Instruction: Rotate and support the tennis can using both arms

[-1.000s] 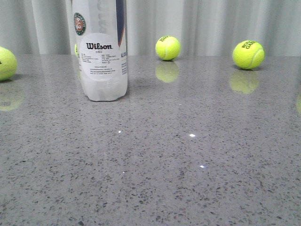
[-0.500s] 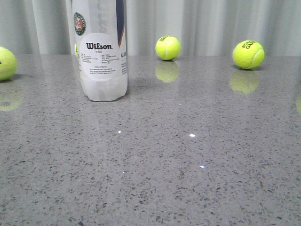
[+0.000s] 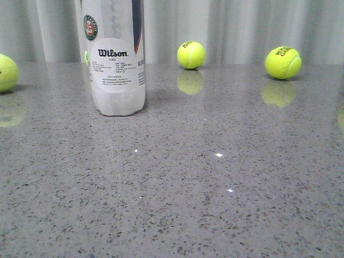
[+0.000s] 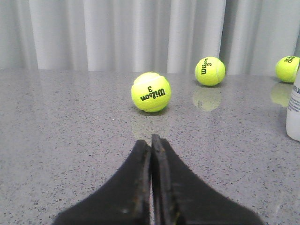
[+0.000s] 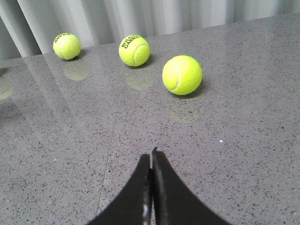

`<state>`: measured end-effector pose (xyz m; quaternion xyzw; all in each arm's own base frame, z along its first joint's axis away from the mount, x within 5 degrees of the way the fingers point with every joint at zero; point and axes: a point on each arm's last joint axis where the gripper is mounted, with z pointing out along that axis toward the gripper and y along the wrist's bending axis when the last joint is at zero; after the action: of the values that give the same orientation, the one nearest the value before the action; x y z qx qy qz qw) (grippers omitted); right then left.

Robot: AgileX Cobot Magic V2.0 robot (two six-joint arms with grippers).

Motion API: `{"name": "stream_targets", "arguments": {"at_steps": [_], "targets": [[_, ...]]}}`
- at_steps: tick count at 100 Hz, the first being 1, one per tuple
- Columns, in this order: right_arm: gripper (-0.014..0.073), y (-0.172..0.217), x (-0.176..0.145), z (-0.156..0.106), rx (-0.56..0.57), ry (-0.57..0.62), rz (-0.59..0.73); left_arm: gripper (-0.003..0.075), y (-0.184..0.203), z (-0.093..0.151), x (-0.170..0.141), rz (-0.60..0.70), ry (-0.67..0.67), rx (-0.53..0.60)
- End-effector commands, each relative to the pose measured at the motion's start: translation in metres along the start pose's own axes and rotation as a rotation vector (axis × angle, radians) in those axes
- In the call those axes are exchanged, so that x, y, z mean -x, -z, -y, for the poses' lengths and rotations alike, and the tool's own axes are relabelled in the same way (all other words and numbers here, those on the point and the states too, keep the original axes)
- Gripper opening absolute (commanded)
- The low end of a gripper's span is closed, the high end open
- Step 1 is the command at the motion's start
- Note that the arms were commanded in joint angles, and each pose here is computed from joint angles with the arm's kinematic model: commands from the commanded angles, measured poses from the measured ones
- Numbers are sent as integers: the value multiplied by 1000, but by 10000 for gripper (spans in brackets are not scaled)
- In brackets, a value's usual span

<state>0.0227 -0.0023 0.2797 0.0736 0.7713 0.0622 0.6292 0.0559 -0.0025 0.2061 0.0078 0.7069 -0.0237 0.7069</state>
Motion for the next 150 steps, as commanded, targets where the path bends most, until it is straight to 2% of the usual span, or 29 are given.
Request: {"name": "stream_targets", "arguments": {"at_steps": [1,96,107,126,150], "targets": [[-66,3,14,-2,10,14,88,-21,1,0,-7,73,10,4],[-66,3,14,-2,10,14,90,-21,1,0,-7,73,10,4],[-66,0,13,1,-24,70,110,-21,1,0,-7,73,10,4],[-66,-15,-1,3,-16,122,166,-20,1,0,-7,73,10,4],[-66,-37,-33,4,23,187,222,-20,1,0,-7,73,10,4]]}}
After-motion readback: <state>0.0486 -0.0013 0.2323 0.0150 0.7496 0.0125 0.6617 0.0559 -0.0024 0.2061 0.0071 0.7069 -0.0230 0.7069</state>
